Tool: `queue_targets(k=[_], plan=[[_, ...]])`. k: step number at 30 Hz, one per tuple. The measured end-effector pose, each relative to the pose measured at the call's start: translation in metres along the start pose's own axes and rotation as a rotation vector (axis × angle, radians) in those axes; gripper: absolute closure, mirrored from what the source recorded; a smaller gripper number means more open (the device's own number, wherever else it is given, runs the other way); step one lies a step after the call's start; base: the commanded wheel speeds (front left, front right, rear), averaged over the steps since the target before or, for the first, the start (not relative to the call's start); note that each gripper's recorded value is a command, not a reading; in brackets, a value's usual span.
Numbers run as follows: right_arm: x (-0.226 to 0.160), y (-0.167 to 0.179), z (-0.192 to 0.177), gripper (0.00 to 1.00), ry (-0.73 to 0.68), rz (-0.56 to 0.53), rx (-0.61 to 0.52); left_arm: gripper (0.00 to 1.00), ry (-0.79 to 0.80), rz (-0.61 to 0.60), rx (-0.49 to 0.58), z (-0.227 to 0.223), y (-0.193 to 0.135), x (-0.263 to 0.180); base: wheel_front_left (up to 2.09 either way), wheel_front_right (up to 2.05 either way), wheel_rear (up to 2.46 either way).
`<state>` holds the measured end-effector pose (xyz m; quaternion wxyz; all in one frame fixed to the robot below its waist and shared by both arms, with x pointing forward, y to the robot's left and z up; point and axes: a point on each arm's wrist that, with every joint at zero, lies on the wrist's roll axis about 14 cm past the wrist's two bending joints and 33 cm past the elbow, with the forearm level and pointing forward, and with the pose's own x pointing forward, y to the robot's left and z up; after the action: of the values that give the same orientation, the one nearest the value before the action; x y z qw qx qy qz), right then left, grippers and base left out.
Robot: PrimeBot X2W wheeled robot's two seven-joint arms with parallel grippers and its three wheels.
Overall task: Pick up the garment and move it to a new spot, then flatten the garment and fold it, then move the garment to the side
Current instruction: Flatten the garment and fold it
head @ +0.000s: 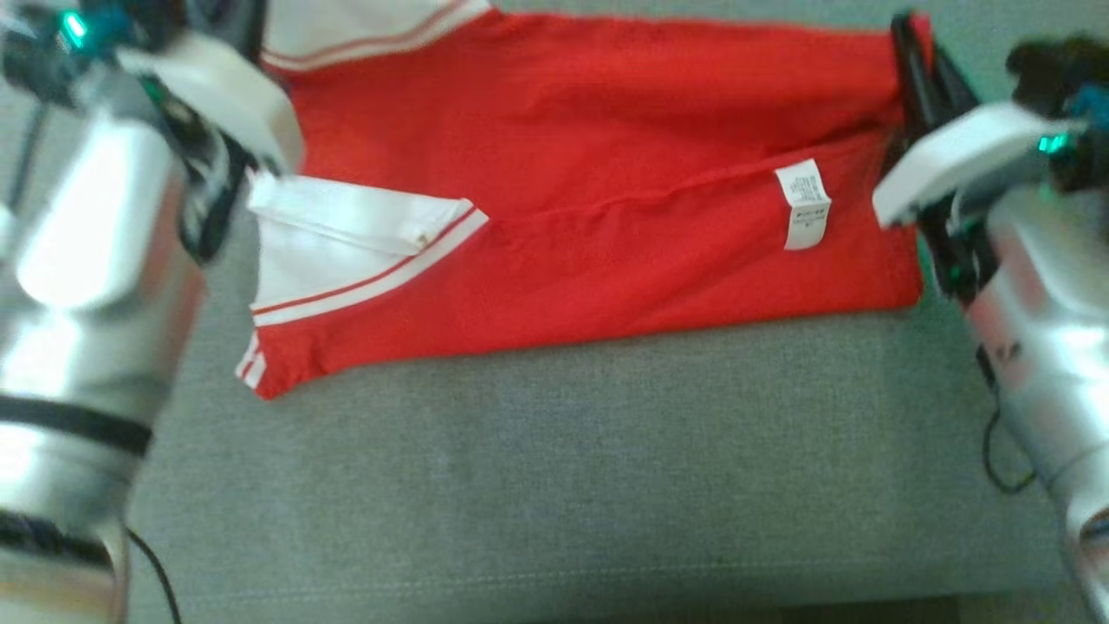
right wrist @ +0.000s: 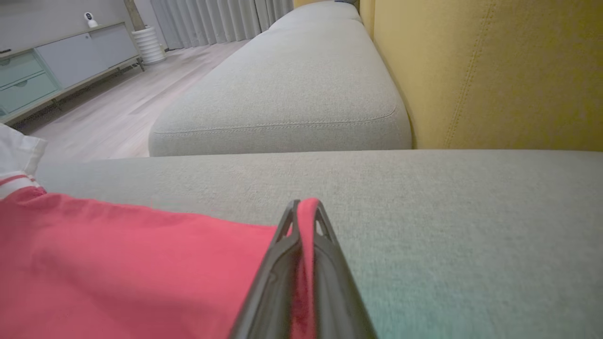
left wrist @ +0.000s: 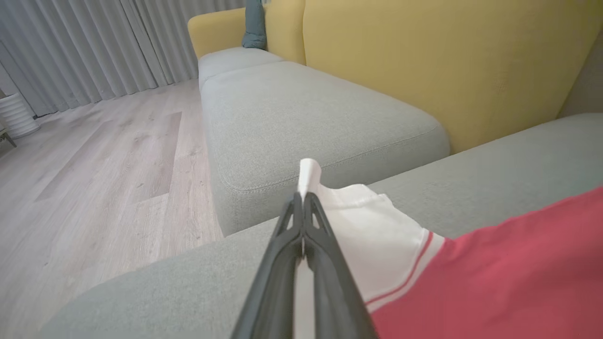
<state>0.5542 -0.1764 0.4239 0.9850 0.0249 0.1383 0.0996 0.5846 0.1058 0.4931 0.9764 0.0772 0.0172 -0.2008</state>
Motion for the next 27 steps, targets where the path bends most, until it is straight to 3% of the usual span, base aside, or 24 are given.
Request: queue_targets(k=[8, 18, 19, 20, 21, 27], plan=[[-0.046, 0.009, -0.016, 1.00, 0.017, -0.010, 0.040, 1.00, 0.026, 0.031, -0.121, -0.020, -0.031, -0.079, 0.00, 0.00, 0.00], [-0.075, 0.025, -0.041, 1.00, 0.059, -0.019, 0.129, 1.00, 0.079, 0.110, -0.254, -0.046, -0.052, -0.139, 0.00, 0.00, 0.00], [-0.077, 0.026, -0.044, 0.60, 0.064, -0.021, 0.137, 1.00, 0.086, 0.118, -0.266, -0.049, -0.054, -0.145, 0.00, 0.00, 0.00], [-0.079, 0.027, -0.046, 0.07, 0.069, -0.025, 0.147, 0.59, 0.095, 0.127, -0.275, -0.053, -0.055, -0.150, 0.00, 0.00, 0.00], [-0.081, 0.029, -0.049, 0.00, 0.076, -0.027, 0.154, 0.00, 0.102, 0.138, -0.284, -0.056, -0.056, -0.154, 0.00, 0.00, 0.00], [-0.083, 0.023, -0.051, 0.00, 0.081, -0.060, 0.172, 0.00, 0.104, 0.196, -0.291, -0.060, -0.060, -0.170, 0.00, 0.00, 0.00]])
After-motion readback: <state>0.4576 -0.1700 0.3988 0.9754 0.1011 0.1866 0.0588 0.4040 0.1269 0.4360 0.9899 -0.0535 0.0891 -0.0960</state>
